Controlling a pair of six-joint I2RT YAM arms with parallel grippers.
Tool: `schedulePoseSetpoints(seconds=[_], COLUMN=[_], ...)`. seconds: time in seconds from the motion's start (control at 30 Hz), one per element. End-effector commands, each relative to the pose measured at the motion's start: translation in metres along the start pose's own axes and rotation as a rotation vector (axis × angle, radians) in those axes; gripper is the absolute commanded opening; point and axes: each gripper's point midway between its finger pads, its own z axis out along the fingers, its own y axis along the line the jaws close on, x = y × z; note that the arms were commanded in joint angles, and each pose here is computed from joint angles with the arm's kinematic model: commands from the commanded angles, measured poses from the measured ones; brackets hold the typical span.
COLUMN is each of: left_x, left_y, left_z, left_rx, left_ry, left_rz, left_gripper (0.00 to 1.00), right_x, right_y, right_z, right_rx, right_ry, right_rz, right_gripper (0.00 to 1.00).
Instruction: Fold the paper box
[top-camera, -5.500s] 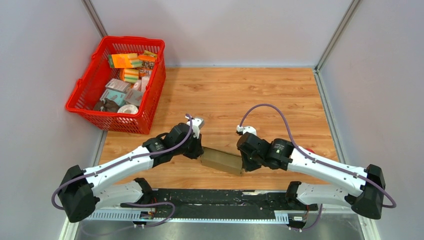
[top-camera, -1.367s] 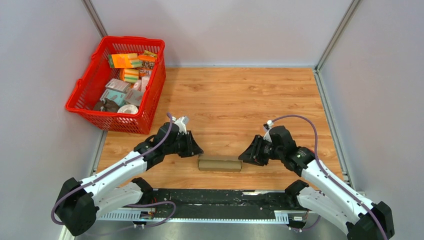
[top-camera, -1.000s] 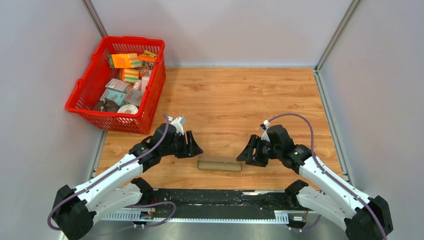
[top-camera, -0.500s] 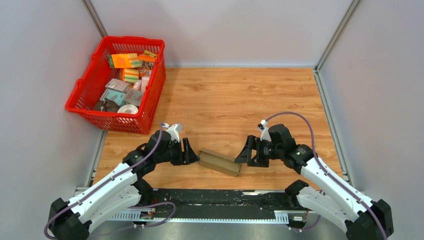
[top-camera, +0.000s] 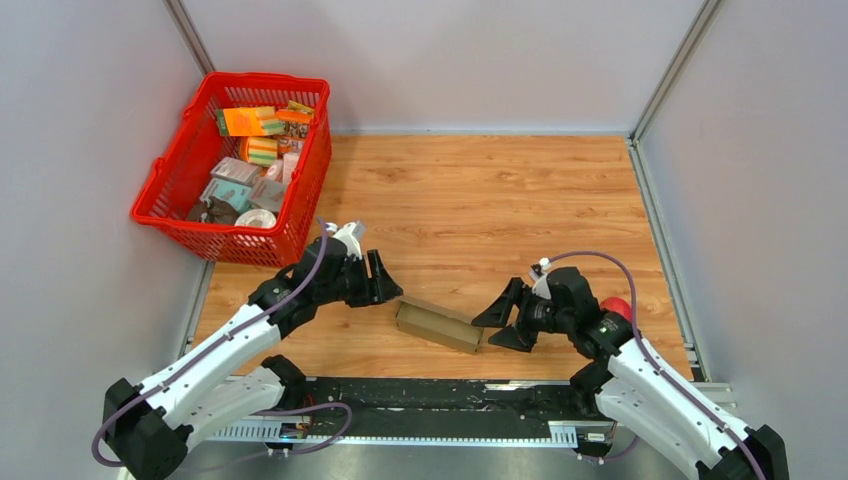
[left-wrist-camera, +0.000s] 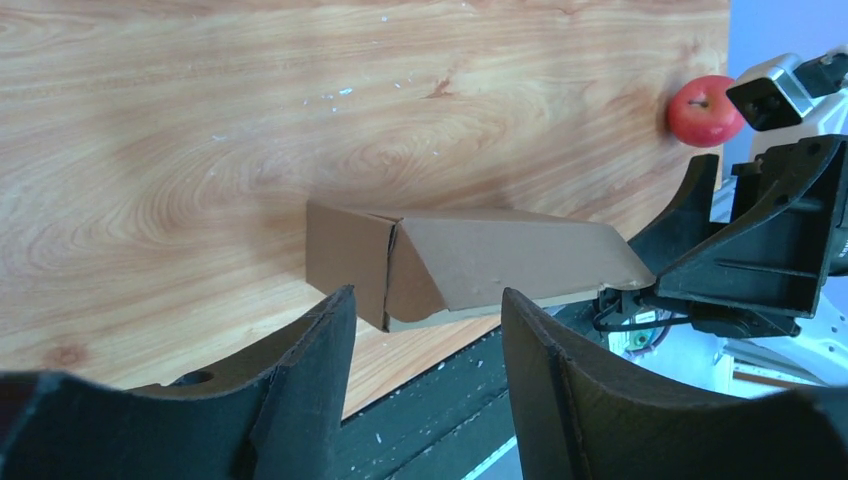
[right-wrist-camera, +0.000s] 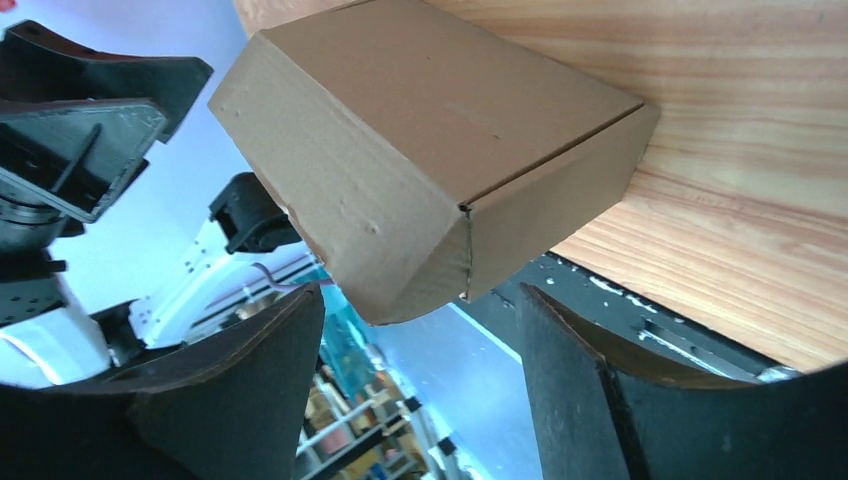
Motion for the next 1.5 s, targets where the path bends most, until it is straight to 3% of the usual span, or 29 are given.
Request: schedulePoseSetpoints(seconds=[0.0,0.2,0.47,0.67,1.0,1.1,1.17,1.33,1.4,1.47], left_x=[0.002,0.008,0.014,0.023,0.041,0.037,0.033,0.015,0.009,0.008], left_y=[-0.01,-0.014,-0.011,-0.003,0.025,0.025,0.022,0.01,0.011,0.013], left_z=[0.011,0.019,0.021,0.024,0.028,0.022,0.018,0.006,0.003,0.002], left_rx=[0.049,0.09,0.094,0.09,0.018,0.006,0.01,0.025,-0.002,-0.017], left_ry=[0.046,0.077,0.087,0.096,0.121,0.103,0.088,0.039,0.029,0.031], left_rz=[-0.012,-0.019,-0.024,-0.031,-0.01,0.016,0.022,0.067,0.097,0.11], left_gripper=[0.62,0.55,0.36,0.28,0.18,0.2,0.29,0.49,0.49,0.5], right_x=[0.001,0.002,-0.004,-0.008,-0.009,-0.009,-0.011,-0.009,-0.009,-0.009], right_y=[0.02,0.021,0.015,0.009,-0.02,-0.025,-0.017,0.003,0.009,0.012], right_z=[0.002,0.002,0.008,0.014,0.024,0.023,0.02,0.008,0.004,0.002], right_rx=[-0.126,-0.134,-0.109,-0.082,0.032,0.07,0.068,0.036,0.023,0.01], right_ry=[0.015,0.018,-0.003,-0.008,-0.004,0.016,0.033,0.059,0.052,0.049], right_rz=[0.137,0.153,0.153,0.141,0.048,-0.065,-0.162,-0.238,-0.25,-0.251], right_gripper=[0.72,0.65,0.51,0.45,0.26,0.28,0.31,0.5,0.6,0.64])
